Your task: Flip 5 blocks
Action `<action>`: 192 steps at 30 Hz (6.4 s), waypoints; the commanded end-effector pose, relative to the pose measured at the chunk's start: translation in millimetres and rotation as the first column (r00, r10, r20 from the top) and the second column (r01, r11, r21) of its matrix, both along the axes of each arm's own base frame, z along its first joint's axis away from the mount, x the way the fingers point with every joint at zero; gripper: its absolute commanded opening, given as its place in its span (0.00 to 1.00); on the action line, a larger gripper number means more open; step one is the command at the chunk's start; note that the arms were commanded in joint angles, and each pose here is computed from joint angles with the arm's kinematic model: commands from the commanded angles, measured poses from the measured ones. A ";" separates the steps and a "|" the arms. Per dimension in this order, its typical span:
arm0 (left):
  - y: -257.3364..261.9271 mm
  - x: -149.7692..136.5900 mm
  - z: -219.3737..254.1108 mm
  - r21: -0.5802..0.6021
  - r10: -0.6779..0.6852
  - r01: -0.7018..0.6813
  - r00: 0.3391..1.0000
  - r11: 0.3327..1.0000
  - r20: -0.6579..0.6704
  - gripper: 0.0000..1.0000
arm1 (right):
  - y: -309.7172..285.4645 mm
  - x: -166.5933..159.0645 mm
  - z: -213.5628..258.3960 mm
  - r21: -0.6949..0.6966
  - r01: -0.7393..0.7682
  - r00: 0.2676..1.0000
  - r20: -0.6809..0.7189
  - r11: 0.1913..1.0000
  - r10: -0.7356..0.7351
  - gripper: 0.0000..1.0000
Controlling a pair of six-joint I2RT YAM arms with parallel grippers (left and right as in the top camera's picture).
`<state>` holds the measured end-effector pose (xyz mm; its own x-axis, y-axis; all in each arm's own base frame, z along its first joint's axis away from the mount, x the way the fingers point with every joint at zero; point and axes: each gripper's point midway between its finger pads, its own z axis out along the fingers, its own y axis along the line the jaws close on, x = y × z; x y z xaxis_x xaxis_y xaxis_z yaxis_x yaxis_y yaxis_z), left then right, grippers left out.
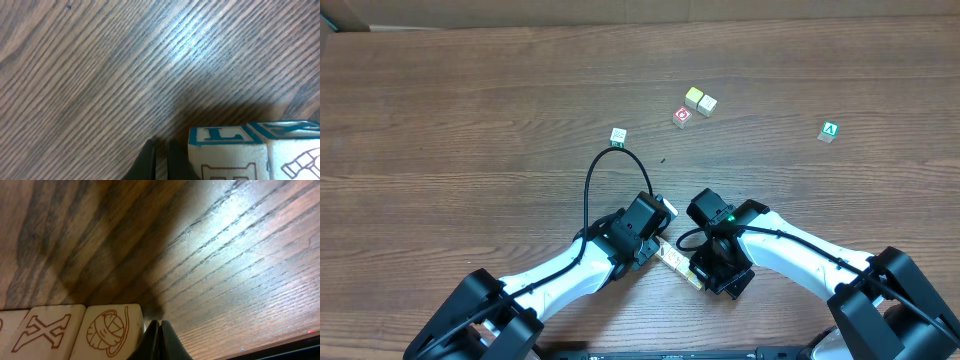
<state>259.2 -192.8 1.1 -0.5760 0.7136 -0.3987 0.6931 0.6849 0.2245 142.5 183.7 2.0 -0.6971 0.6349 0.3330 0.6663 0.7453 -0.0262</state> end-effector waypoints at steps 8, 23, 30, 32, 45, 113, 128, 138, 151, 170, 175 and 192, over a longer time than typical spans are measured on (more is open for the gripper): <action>-7.6 -16.8 -15.3 -0.022 -0.098 0.096 0.993 0.995 -0.072 0.04 | 19.8 13.3 4.7 0.075 0.036 0.999 0.036 0.997 -0.039 0.04; -7.4 -13.5 -14.3 -0.019 -0.128 0.127 0.990 0.992 -0.061 0.04 | 40.0 12.3 6.2 0.122 0.009 0.998 0.066 0.992 -0.017 0.04; -13.5 -17.8 -14.4 -0.028 -0.208 0.207 0.976 0.978 -0.068 0.04 | 52.4 9.2 6.9 0.139 0.007 0.997 0.079 0.990 -0.019 0.04; -14.6 -17.2 -13.9 -0.031 -0.213 0.211 0.975 0.977 -0.064 0.04 | 56.0 9.3 7.3 0.148 -0.001 0.996 0.088 0.989 -0.012 0.04; -17.5 -15.7 -12.5 -0.039 -0.226 0.224 0.973 0.974 -0.053 0.04 | 66.9 12.0 9.0 0.173 0.026 0.994 0.101 0.985 -0.044 0.04; -7.0 7.1 -6.9 -0.019 -0.239 0.239 0.971 0.971 0.011 0.04 | 79.6 5.8 8.0 0.158 0.057 0.989 0.123 0.986 -0.077 0.04; 28.8 41.4 -0.7 -0.029 -0.002 0.004 0.998 1.000 0.064 0.04 | 67.5 4.9 3.9 0.103 0.038 0.989 0.138 0.994 -0.052 0.04; 67.0 44.1 9.9 -0.018 0.293 -0.293 0.955 0.956 0.052 0.04 | 23.8 44.2 1.7 0.091 -0.049 0.980 0.197 0.995 0.030 0.04; 55.3 -28.1 122.4 -0.272 0.326 -0.359 0.932 0.893 -0.162 0.04 | -21.4 66.2 1.3 0.093 -0.086 0.977 0.202 0.992 0.066 0.04; 51.2 -176.2 87.8 0.078 0.418 -0.574 0.488 0.815 -0.766 0.04 | -17.1 62.6 3.1 0.126 -0.143 0.972 0.204 0.982 0.115 0.04; 65.4 -183.9 69.7 0.217 0.570 -0.620 0.453 0.754 -0.685 0.04 | -17.4 61.7 3.1 0.126 -0.150 0.972 0.203 0.981 0.123 0.04; 62.7 -197.8 47.0 0.283 0.811 -0.820 0.323 0.497 -0.488 0.04 | -20.1 56.4 2.9 0.122 -0.197 0.966 0.196 0.973 0.171 0.04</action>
<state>59.3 -146.2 59.0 -0.9764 -0.0677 0.2050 -0.0815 0.9949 -0.0595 192.6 160.7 0.2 -0.8427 0.4624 0.2758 0.5165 0.8389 0.1715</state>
